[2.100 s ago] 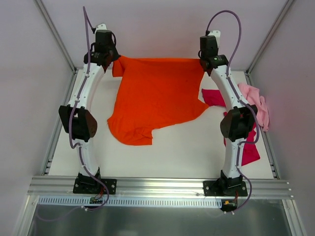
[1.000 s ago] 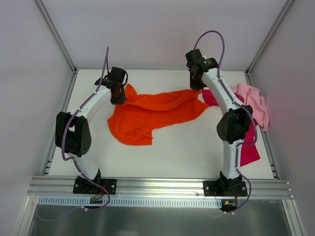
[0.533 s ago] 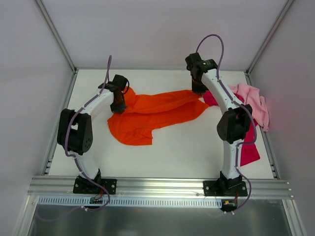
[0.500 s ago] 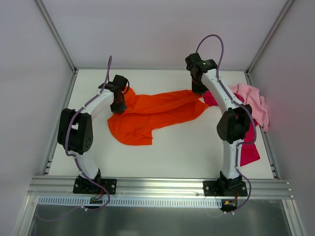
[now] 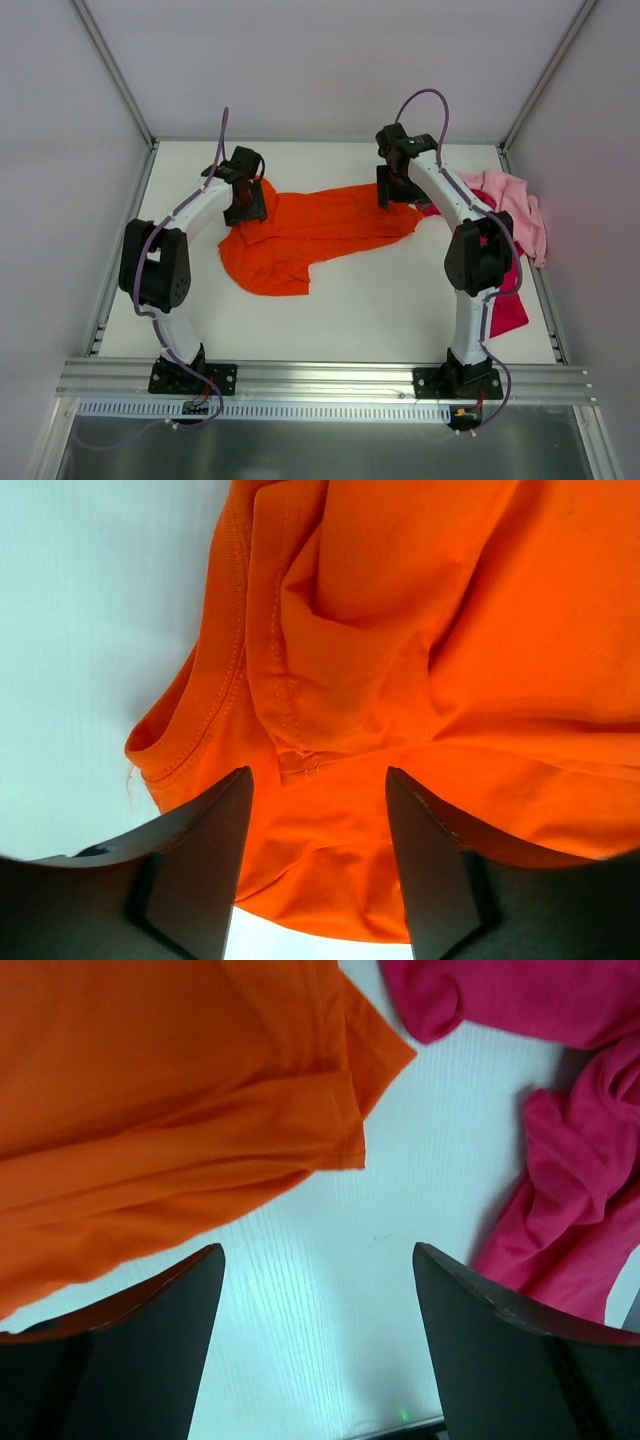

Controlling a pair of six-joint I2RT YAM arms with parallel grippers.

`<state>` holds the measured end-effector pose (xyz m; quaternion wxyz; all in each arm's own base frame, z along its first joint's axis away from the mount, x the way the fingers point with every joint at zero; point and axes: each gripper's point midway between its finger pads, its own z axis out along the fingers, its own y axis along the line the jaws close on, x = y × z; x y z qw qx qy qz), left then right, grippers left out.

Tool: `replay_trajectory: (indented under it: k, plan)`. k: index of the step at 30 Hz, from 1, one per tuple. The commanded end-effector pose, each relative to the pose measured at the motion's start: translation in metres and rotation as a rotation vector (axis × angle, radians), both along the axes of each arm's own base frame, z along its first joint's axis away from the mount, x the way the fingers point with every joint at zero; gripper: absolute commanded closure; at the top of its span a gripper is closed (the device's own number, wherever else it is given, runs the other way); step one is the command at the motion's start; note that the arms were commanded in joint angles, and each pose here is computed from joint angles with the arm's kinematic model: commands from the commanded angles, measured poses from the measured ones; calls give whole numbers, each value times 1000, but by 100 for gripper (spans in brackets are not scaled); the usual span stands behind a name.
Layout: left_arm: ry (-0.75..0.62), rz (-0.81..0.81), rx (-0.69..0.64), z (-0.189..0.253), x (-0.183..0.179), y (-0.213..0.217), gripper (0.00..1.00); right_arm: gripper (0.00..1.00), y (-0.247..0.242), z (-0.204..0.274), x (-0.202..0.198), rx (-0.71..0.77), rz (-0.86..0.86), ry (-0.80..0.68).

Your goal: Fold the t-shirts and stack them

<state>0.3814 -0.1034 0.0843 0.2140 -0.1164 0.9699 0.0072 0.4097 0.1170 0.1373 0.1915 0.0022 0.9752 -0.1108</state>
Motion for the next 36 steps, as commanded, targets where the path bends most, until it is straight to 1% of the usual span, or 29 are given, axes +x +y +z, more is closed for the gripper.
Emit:
replay_trajectory:
  k: [1, 2, 3, 5, 8, 10, 15, 18, 22, 24, 27, 29, 30, 31, 32, 33, 36]
  plan:
    - [-75, -40, -55, 31, 7, -15, 43, 20, -2, 23, -14, 52, -30, -48]
    - [-83, -45, -60, 33, 7, -16, 37, 21, -4, 22, -24, 54, -38, -37]
    - [-97, -49, -62, 37, 7, -17, 35, 22, -5, 21, -28, 54, -44, -34]
    - [-94, -60, -55, 35, 6, -18, 34, 25, -9, 20, -31, 48, -64, -49]
    - [-45, -57, -51, 17, 3, -20, 32, 29, -17, 7, -36, -5, -93, -15]
    - [-29, -53, -55, 12, -2, -20, 31, 29, -23, 3, -38, -38, -118, -7]
    - [7, -33, -79, 22, -23, -18, 28, 27, -27, -4, -41, -52, -144, 1]
    - [30, -65, -125, 24, -41, -24, 24, 27, -24, -5, -40, -26, -154, -3]
    - [48, -128, -161, 24, -58, -42, 23, 27, -17, -17, -35, 0, -158, 7]
    - [75, -165, -189, 20, -66, -57, 23, 27, -14, -28, -28, 21, -169, 37]
    - [87, -211, -185, 15, -72, -74, 23, 28, -11, -40, -19, 85, -213, 70]
    - [114, -231, -213, 7, -75, -84, 23, 28, -10, -49, -11, 120, -236, 77]
    - [140, -240, -227, 1, -78, -89, 23, 28, -2, -52, -7, 169, -229, 83]
    - [145, -249, -241, 0, -78, -93, 23, 28, 1, -64, -6, 174, -228, 118]
    - [154, -266, -247, -1, -80, -97, 23, 28, 6, -54, 7, 191, -223, 93]
    - [155, -281, -245, 0, -82, -101, 24, 29, 5, -53, 7, 184, -215, 110]
    - [150, -305, -253, 5, -86, -103, 23, 29, 5, -46, 16, 176, -203, 85]
